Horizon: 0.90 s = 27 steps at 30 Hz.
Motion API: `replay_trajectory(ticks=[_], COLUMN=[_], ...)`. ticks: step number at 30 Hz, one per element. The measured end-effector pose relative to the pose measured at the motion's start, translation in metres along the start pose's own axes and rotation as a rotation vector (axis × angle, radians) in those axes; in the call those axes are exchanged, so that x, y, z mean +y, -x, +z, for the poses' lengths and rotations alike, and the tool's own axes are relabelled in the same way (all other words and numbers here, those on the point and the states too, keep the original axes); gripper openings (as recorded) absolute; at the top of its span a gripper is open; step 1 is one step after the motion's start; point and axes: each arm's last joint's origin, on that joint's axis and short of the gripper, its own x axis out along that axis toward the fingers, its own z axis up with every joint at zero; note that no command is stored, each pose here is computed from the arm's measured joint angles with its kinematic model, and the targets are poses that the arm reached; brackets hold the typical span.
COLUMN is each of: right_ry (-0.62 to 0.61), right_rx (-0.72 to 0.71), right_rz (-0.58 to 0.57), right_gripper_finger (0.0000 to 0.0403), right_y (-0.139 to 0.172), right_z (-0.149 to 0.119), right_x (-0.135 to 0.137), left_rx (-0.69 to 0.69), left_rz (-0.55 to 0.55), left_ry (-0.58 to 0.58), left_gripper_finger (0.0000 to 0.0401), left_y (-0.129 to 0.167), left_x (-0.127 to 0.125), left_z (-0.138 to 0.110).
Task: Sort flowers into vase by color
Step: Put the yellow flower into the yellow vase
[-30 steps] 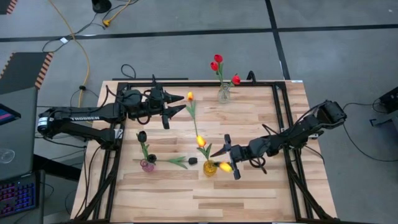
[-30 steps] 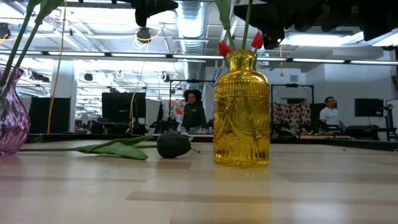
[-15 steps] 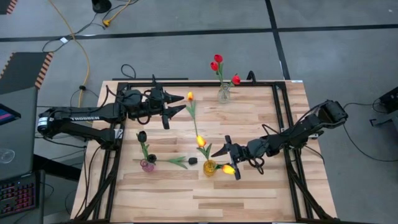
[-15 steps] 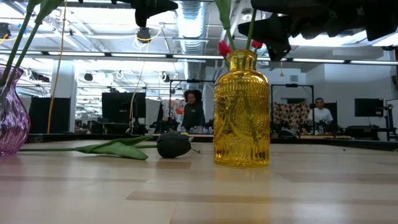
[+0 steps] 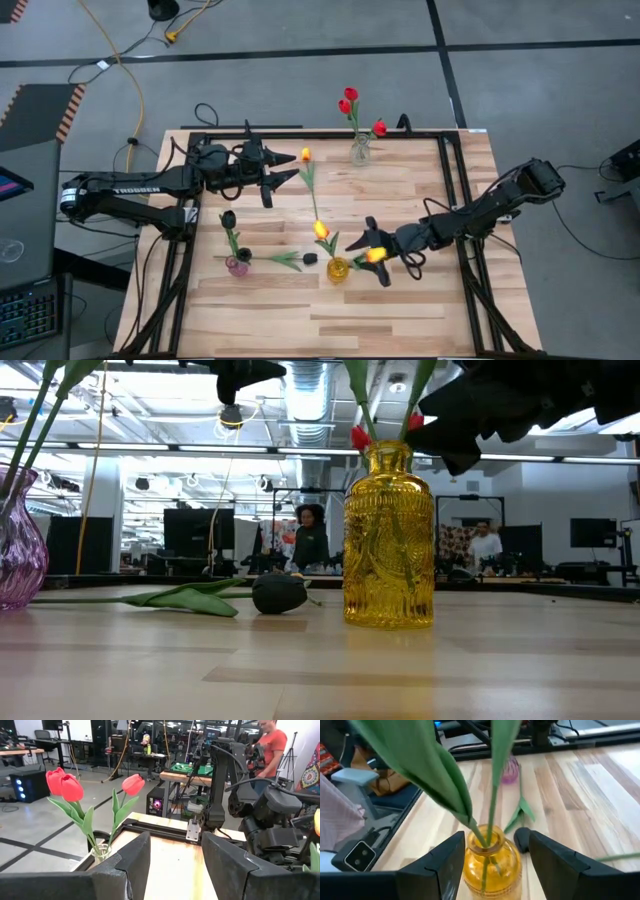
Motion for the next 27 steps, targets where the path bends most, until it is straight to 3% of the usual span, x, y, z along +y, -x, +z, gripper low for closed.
replay_trajectory(ticks=[13, 22, 27], right_ry=[-0.008, -0.025, -0.044], right_rx=[0.044, 0.099, 0.110], right_rz=[-0.035, -0.156, -0.216], right_gripper_finger=[0.0245, 0.0239, 0.0238], right_y=[0.004, 0.019, 0.021], right_z=[0.000, 0.008, 0.009], right_x=[-0.008, -0.031, -0.046], left_rx=[0.069, 0.068, 0.078], left_rz=[0.007, 0.008, 0.113], left_ry=[-0.001, 0.010, 0.088], left_gripper_finger=[0.0165, 0.0165, 0.0165], left_y=[0.000, 0.000, 0.001], left_x=[0.001, 0.001, 0.004], left_z=[-0.007, -0.007, -0.009])
